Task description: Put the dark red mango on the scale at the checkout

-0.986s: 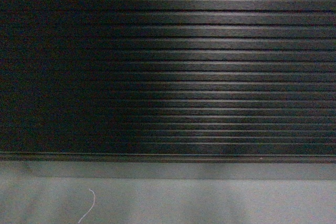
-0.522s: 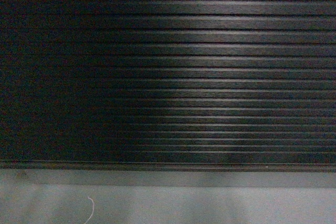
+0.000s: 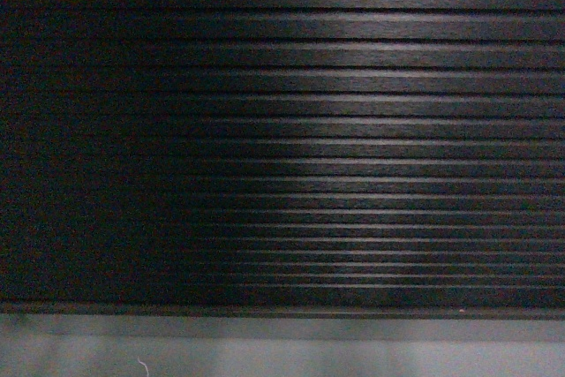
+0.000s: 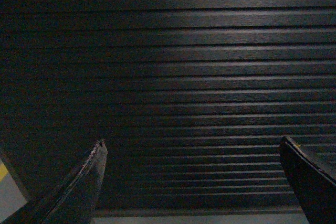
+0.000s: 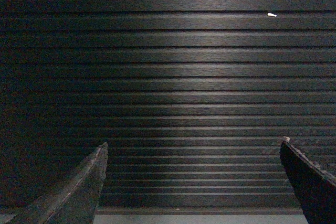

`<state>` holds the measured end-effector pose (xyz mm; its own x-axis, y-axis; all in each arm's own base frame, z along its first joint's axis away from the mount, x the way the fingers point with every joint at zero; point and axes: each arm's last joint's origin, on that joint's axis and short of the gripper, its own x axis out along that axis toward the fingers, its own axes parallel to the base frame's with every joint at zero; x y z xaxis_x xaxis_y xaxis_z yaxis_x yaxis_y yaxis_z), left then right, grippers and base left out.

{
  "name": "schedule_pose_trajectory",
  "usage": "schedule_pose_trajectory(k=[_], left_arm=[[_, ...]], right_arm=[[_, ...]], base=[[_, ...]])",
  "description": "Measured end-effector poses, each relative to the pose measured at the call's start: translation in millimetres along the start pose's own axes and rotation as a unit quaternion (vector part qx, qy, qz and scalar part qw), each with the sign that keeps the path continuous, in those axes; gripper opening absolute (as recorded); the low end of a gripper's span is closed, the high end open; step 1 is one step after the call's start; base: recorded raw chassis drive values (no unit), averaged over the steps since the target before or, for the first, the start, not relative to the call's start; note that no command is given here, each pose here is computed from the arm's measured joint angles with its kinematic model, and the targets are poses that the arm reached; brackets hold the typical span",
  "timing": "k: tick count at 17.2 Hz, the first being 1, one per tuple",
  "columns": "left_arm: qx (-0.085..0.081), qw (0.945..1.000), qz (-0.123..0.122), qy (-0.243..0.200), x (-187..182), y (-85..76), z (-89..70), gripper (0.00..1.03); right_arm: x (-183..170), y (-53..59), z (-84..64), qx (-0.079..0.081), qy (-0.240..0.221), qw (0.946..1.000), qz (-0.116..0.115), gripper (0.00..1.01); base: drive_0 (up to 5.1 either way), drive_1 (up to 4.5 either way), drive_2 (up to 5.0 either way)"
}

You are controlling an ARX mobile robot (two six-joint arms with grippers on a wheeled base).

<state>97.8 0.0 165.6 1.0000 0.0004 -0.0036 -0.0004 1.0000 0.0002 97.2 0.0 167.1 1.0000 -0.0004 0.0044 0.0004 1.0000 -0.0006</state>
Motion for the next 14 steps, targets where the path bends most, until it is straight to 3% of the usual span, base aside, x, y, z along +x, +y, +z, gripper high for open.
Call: schedule_pose_trajectory(k=[14], left_arm=[[0.000, 1.0000, 0.000, 0.000, 0.0, 0.0, 0.0, 0.98]], right_arm=[[0.0, 0.0, 0.0, 0.000, 0.000, 1.0000, 0.000, 0.98]], base=[[0.0, 0.00, 0.0]])
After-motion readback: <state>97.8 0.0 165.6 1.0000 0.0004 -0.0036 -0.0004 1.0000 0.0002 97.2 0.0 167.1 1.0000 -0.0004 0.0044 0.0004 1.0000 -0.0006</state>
